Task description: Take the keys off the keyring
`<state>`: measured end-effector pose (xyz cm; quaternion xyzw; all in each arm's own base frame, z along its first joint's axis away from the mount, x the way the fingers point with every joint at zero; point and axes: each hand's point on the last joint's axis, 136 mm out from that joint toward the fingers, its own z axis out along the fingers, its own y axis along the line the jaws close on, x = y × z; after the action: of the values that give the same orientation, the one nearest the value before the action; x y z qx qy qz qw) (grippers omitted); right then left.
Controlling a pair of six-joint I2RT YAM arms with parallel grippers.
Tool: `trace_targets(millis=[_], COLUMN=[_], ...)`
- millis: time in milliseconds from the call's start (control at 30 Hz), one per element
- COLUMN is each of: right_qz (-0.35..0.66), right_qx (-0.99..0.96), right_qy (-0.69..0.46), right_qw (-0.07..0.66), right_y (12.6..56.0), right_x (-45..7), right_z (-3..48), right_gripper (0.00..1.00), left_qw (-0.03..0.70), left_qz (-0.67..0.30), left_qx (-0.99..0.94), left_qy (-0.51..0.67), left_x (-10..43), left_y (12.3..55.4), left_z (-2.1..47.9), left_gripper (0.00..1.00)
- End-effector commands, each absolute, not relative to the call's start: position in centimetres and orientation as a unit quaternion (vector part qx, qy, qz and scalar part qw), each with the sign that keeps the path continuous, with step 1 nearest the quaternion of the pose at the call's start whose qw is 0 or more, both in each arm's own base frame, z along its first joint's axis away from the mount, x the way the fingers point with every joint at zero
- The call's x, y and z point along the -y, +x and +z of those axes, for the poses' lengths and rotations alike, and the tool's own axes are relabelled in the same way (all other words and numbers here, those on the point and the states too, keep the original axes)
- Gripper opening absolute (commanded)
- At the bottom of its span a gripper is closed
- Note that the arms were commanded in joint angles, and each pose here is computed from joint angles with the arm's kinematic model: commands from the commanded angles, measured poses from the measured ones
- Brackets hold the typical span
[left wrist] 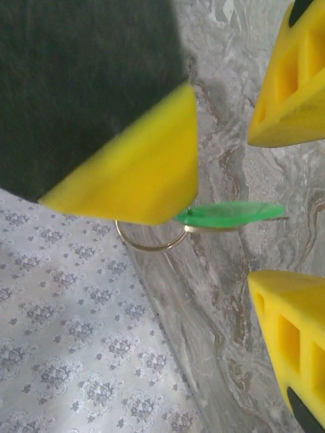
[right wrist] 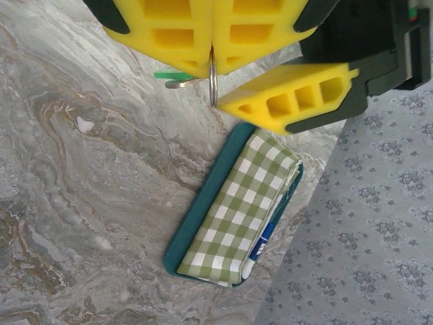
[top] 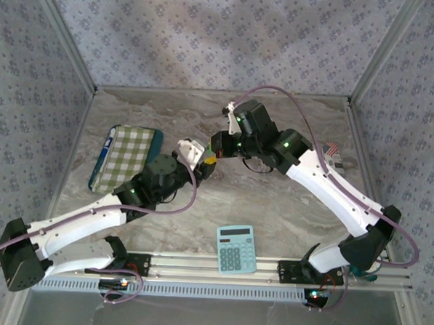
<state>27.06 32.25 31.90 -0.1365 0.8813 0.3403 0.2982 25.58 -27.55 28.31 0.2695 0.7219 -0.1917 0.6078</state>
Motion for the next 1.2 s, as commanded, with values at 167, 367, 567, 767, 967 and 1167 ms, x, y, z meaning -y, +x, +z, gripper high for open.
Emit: trace_targets(millis=[167,367,567,767,967,1167], right_qz=[0.365,0.362,0.366,0.366,0.365,0.364], right_qx=[-0.868,-0.873,-0.871,-0.871,-0.871,-0.872], right_qy=[-0.134,-0.131,-0.129,-0.128,-0.127,-0.128], right_qw=[0.309,0.3,0.302,0.303,0.303,0.3], right_y=[26.2,26.0,26.1,26.1,26.0,25.9], right_x=[-32.2,-32.0,-32.2,-32.1,-32.0,-31.8], right_z=[33.5,33.0,33.1,33.1,33.1,32.9], right_gripper=[0.0,0.0,0.0,0.0,0.0,0.0], left_qw=[0.649,0.653,0.649,0.641,0.635,0.622], left_qz=[-0.175,-0.176,-0.181,-0.196,-0.209,-0.225], left_qx=[-0.705,-0.703,-0.703,-0.702,-0.7,-0.7], left_qy=[0.224,0.221,0.228,0.242,0.252,0.27], left_x=[27.3,26.6,26.2,26.6,26.7,27.0], left_y=[27.2,26.8,26.1,25.5,24.9,24.1], left_z=[31.4,31.7,31.7,31.7,31.8,32.0], left_gripper=[0.48,0.34,0.24,0.13,0.01,0.0])
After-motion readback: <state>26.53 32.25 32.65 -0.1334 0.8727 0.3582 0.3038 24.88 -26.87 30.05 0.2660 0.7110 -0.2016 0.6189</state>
